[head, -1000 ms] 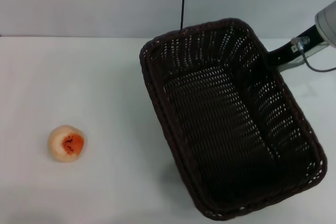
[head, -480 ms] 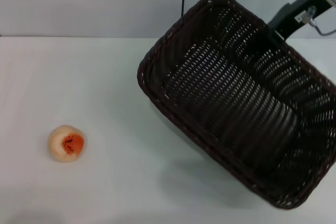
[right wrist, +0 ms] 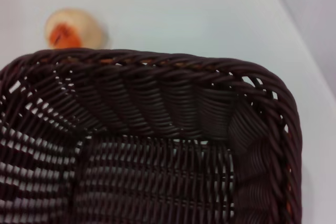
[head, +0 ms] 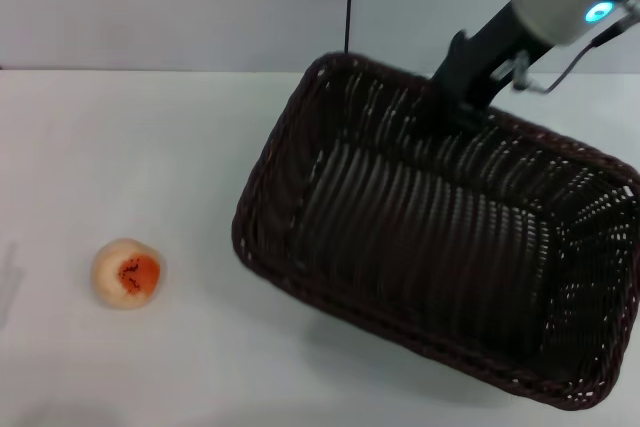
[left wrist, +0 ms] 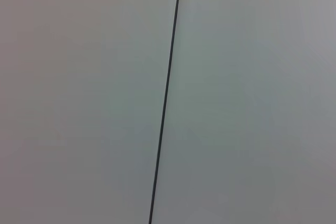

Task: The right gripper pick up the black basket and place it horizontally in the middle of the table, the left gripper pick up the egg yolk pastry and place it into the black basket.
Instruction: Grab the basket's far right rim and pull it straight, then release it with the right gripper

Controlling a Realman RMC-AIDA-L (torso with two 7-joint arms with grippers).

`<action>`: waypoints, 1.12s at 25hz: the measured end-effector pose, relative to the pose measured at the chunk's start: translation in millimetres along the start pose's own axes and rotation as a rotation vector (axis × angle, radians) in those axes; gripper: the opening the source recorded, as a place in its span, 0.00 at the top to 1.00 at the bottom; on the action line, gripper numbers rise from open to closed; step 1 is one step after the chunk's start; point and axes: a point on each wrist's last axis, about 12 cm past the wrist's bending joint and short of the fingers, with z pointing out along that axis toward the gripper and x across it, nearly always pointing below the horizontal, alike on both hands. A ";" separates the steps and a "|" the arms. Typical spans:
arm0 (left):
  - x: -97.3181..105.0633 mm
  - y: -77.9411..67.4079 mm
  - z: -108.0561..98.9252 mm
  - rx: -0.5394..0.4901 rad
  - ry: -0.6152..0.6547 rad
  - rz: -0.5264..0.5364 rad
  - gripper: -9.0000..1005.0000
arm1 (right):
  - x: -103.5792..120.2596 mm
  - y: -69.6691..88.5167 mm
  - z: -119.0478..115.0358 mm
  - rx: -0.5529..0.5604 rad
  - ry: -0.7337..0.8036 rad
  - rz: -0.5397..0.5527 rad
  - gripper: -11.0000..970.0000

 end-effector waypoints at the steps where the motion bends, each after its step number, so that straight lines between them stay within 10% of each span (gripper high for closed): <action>1: 0.2 -1.0 0.1 0.002 -0.001 -0.005 0.21 | -3.1 3.0 6.5 0.004 0.017 -0.030 0.85; 28: 1.3 -7.5 0.9 0.019 -0.008 -0.037 0.22 | -27.2 31.3 62.0 0.087 -0.055 -0.382 0.85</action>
